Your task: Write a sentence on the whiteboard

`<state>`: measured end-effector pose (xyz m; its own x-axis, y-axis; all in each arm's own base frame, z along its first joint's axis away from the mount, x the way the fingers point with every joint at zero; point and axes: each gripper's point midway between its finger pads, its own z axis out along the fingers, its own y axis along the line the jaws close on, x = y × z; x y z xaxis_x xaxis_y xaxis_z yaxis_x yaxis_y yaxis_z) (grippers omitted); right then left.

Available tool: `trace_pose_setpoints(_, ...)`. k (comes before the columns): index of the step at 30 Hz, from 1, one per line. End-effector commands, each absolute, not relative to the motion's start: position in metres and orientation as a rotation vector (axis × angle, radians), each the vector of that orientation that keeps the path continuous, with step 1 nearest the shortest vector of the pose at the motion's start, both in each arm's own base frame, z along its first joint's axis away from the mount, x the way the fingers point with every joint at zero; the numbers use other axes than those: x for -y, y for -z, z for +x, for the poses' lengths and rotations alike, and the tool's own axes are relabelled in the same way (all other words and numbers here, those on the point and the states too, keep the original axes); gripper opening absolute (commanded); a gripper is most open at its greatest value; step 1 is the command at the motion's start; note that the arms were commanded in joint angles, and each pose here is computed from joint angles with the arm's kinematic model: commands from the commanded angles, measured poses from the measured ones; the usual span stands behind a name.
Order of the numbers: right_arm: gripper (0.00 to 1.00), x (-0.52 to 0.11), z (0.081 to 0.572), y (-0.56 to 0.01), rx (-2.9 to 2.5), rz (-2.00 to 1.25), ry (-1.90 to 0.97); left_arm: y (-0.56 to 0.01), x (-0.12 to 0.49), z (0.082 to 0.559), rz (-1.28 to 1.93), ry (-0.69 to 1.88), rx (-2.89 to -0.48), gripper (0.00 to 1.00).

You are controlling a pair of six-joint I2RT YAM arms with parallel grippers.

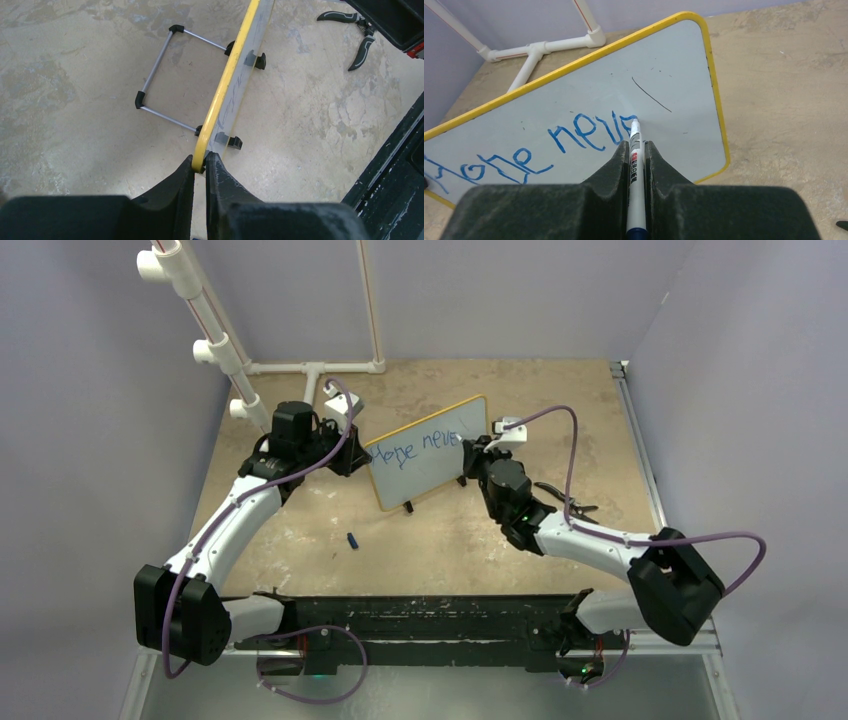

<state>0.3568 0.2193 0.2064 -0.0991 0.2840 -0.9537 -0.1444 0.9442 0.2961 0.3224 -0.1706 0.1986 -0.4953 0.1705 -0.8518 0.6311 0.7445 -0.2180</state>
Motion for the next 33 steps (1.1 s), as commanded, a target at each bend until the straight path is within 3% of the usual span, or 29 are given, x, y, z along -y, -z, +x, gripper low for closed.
trace_pose_setpoints(1,0.0,-0.212,0.348,-0.236,-1.568,0.143,-0.422,-0.211,0.163,0.329,0.601,0.584,-2.004,0.17)
trace_pose_setpoints(4,0.0,-0.203,0.341,-0.241,-1.56,0.142,-0.417,-0.22,0.164,0.331,0.603,0.579,-1.978,0.38)
trace_pose_setpoints(7,0.0,-0.195,0.336,-0.246,-1.557,0.14,-0.394,-0.229,0.163,0.332,0.604,0.57,-1.961,0.52)
trace_pose_setpoints(9,0.0,-0.19,0.332,-0.25,-1.552,0.141,-0.389,-0.237,0.161,0.334,0.595,0.552,-1.95,0.7)
trace_pose_setpoints(11,0.0,-0.186,0.33,-0.253,-1.548,0.139,-0.385,-0.249,0.161,0.335,0.593,0.543,-1.926,0.76)
trace_pose_setpoints(21,0.0,-0.163,0.321,-0.262,-1.51,0.145,-0.361,-0.308,0.202,0.357,0.652,0.545,-1.825,0.78)
trace_pose_setpoints(33,0.0,-0.144,0.298,-0.275,-1.45,0.154,-0.395,-0.286,0.299,0.402,0.844,0.703,-1.84,0.76)
